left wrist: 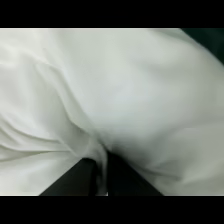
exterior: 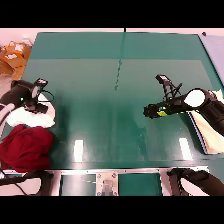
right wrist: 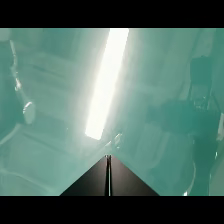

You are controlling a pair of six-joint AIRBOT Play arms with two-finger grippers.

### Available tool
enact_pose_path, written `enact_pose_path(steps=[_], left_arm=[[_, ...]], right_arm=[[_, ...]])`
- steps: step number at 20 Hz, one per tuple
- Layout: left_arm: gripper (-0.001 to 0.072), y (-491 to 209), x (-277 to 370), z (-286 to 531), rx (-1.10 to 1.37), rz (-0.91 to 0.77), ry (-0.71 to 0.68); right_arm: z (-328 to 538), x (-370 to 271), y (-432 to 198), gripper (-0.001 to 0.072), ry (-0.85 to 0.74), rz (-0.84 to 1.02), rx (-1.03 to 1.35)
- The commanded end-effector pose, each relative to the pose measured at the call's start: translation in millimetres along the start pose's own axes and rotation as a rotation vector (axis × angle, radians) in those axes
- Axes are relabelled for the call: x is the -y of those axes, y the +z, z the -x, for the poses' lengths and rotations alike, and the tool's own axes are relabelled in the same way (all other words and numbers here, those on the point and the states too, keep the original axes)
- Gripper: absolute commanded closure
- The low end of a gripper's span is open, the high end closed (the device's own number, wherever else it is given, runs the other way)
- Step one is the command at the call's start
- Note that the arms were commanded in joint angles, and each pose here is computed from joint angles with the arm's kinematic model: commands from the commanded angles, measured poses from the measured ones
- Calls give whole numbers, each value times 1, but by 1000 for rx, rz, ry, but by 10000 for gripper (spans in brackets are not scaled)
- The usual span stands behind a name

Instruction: Fold the shirts.

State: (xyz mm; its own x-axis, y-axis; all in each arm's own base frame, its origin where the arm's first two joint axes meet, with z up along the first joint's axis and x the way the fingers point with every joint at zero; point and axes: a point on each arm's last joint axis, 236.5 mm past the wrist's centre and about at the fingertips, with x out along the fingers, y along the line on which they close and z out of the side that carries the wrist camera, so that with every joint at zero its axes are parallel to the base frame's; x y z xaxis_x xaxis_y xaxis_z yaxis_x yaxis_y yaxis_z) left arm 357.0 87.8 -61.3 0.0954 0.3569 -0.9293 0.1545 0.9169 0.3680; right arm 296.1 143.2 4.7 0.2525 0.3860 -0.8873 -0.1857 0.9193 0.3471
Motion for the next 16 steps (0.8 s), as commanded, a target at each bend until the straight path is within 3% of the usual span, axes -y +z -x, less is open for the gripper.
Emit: enact_pose_path(steps=[1,4,7,14,15,16], left_arm=[[685,40,-22,73,139,66,-22],[685,86,0,185,433,116,-177],[685,101,80,278,617,5,-414],[682,71,307,331,582,-307,-826],[646,64,331,324,531,-333,-864],[322,56,349,316,478,-351,-894]], right_arm=[[5,-2,5,696,2,3,10],[17,-2,17,696,2,0,37],[30,1,33,696,-1,-8,80],[57,10,50,696,-5,-59,118],[57,11,49,696,-6,-66,112],[58,13,46,682,-8,-73,102]])
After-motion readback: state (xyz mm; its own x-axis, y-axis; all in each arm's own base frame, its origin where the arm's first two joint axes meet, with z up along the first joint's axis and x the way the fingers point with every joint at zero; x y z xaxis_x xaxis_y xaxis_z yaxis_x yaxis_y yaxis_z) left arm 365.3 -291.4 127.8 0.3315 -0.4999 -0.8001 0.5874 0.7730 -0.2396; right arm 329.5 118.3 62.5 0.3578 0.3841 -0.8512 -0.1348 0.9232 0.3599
